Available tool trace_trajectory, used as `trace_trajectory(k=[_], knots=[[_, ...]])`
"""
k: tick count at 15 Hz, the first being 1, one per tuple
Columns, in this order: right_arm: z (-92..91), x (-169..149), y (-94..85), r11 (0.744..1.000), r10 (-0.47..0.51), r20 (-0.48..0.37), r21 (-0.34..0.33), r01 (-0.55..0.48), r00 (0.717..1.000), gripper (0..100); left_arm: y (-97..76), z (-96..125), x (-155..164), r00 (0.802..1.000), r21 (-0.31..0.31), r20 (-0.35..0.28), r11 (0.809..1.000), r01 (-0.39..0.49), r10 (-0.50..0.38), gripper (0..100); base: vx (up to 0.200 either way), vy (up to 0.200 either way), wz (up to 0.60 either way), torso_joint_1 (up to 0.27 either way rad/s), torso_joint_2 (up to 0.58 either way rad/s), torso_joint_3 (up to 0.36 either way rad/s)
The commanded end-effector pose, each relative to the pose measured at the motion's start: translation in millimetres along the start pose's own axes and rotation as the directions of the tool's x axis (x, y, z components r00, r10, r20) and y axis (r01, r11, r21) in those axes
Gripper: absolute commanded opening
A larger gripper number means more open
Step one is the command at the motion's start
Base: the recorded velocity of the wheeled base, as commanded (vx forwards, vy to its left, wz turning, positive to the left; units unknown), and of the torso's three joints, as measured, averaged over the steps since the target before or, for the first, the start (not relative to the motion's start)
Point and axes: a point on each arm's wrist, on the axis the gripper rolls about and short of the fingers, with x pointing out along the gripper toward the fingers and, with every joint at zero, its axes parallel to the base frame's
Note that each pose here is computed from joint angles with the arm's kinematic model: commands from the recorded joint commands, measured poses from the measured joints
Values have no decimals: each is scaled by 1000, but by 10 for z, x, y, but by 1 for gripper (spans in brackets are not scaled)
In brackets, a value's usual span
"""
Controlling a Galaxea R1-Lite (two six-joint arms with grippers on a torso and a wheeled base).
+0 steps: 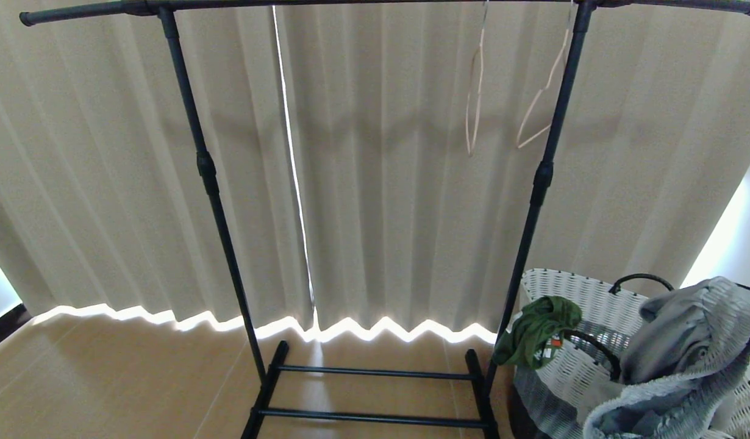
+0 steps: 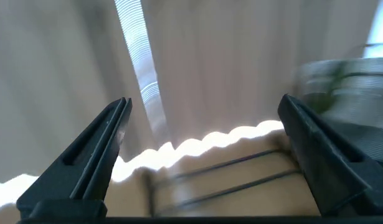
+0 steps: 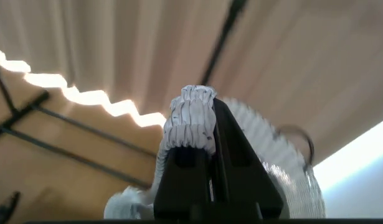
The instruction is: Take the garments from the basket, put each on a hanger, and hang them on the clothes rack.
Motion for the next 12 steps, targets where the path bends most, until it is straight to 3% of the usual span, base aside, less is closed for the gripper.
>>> trace_trajectory(k=[1, 2, 3, 4, 5, 6, 7, 8, 10, 11, 12], knots=[[269, -32, 8, 998, 58, 61, -3, -58, 996, 0, 55, 370, 100, 990, 5, 19, 990, 139, -139, 100, 0, 0, 0, 0, 0, 0], [399, -62, 44, 993, 120, 79, -13, -119, 990, 0, 133, 580, 259, 983, -15, -11, 983, 184, -184, 100, 0, 0, 0, 0, 0, 0], [455, -69, 61, 989, 145, 93, -15, -144, 985, 0, 167, 638, 343, 975, -26, -31, 975, 220, -221, 100, 0, 0, 0, 0, 0, 0], [531, -68, 96, 983, 184, 111, -20, -183, 977, 0, 219, 706, 526, 934, -33, -67, 937, 349, -351, 100, 0, 0, 0, 0, 0, 0], [574, -63, 106, 981, 195, 123, -21, -194, 973, 0, 258, 742, 698, 902, -21, -101, 908, 419, -419, 100, 0, 0, 0, 0, 0, 0], [586, -62, 106, 981, 196, 126, -21, -195, 972, 0, 264, 745, 737, 896, -21, -109, 902, 431, -430, 100, 0, 0, 0, 0, 0, 0], [670, 3, 127, 979, 204, 131, -22, -203, 970, 0, 295, 805, 1052, 848, -42, -159, 862, 506, -505, 100, 0, 0, 0, 0, 0, 0], [733, 31, 127, 979, 202, 141, -21, -201, 969, 0, 284, 825, 1205, 826, -62, -181, 845, 531, -533, 100, 0, 0, 0, 0, 0, 0], [905, 136, 142, 979, 202, 163, -15, -202, 966, 0, 156, 885, 1583, 786, -90, -238, 819, 567, -571, 100, 0, 0, 0, 0, 0, 0], [939, 193, 159, 978, 206, 159, -9, -207, 966, 0, -39, 901, 1802, 760, -99, -269, 802, 588, -591, 100, 0, 0, 0, 0, 0, 0], [934, 215, 169, 977, 212, 152, 3, -215, 965, 0, -157, 888, 1891, 753, -110, -282, 799, 591, -595, 100, 0, 0, 0, 0, 0, 0]])
